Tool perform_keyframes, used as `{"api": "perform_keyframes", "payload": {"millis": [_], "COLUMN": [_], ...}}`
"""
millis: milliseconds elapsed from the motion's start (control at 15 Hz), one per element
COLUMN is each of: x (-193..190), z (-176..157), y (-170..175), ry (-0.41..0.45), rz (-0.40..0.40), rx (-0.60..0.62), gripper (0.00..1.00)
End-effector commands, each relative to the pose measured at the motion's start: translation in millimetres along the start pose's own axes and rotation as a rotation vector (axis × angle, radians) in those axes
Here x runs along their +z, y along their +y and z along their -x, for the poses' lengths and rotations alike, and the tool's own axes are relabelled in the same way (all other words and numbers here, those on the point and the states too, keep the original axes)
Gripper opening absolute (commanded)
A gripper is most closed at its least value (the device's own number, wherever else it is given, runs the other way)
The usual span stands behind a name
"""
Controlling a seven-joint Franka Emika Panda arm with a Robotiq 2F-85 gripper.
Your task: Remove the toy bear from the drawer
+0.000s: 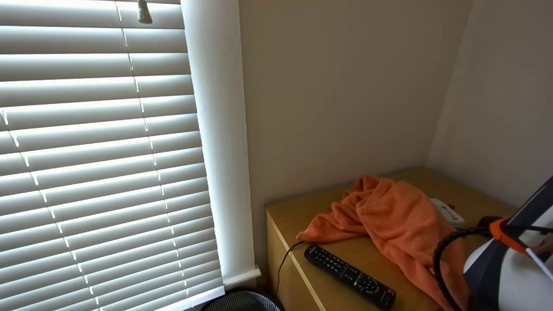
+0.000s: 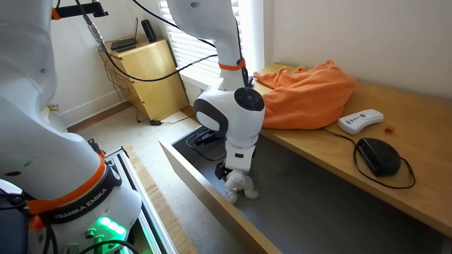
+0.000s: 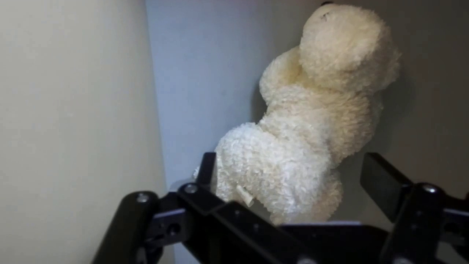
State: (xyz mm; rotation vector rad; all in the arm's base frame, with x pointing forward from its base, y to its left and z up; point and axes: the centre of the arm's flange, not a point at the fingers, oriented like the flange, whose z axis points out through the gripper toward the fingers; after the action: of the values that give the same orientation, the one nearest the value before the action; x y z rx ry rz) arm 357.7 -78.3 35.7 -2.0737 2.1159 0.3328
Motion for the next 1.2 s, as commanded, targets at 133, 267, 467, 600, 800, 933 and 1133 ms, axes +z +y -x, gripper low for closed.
{"api": "perform_keyframes", "payload": {"millis": [133, 267, 467, 600, 800, 933, 1133], "x": [41, 47, 55, 58, 60, 53, 25], "z": [-11, -11, -15, -18, -22, -20, -13], "y": [2, 0, -5, -8, -9, -9, -8], "ry": [-0.003, -0.004, -0.006, 0.0, 0.004, -0.006, -0.013], "rz": [-0.032, -0.039, -0.057, -0.072, -0.071, -0.063, -0.051], "rx": [0.034, 0.039, 0.044, 0.043, 0.051, 0.065, 0.077], "gripper": [1.0, 1.0, 0.85, 0.65, 0.35, 0.2, 0.02]}}
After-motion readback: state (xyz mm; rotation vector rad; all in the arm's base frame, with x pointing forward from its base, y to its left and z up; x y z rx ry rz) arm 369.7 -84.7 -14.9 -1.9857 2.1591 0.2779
